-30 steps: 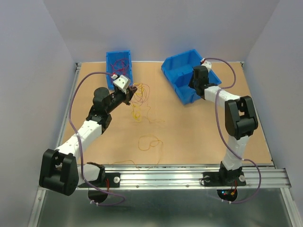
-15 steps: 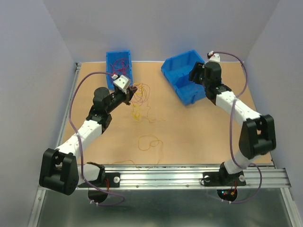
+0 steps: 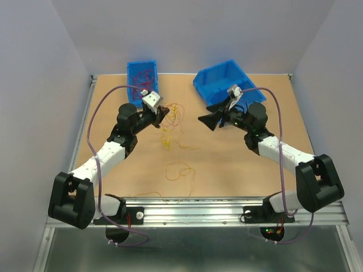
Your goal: Untangle the cables
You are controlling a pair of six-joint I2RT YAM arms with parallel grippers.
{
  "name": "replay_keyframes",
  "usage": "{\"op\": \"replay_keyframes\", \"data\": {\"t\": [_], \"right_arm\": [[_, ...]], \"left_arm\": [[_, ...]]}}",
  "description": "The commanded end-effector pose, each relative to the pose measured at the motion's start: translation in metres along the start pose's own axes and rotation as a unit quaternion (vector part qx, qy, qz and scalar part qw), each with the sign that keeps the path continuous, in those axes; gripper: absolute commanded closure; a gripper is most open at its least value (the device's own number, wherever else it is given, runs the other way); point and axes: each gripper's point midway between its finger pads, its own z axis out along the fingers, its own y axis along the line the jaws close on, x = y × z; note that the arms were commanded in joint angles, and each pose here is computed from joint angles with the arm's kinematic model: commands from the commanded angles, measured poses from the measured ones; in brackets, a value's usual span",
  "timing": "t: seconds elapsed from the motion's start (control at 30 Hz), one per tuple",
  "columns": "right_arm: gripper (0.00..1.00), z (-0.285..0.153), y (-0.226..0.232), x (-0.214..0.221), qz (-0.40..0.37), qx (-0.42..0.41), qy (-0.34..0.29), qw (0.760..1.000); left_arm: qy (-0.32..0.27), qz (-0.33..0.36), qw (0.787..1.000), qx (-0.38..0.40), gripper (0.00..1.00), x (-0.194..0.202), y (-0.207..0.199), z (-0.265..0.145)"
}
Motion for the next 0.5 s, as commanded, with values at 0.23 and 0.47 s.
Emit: {"op": "replay_keyframes", "data": {"t": [0.23,0.47], "right_arm": [[0.23,0.019,0.076,0.001,-0.099,-0.185,-0.010,0.978],[0.28,0.036,0.072,0.005,-0.084,-0.180,-0.006,0.980]], "left_arm": [[-0.007,0.021,0.999,0.040,1.00,-0.025,-0.022,0.017],[0.005,0.033,0.998,0.060,1.00,-0.019,-0.039,0.023]]}}
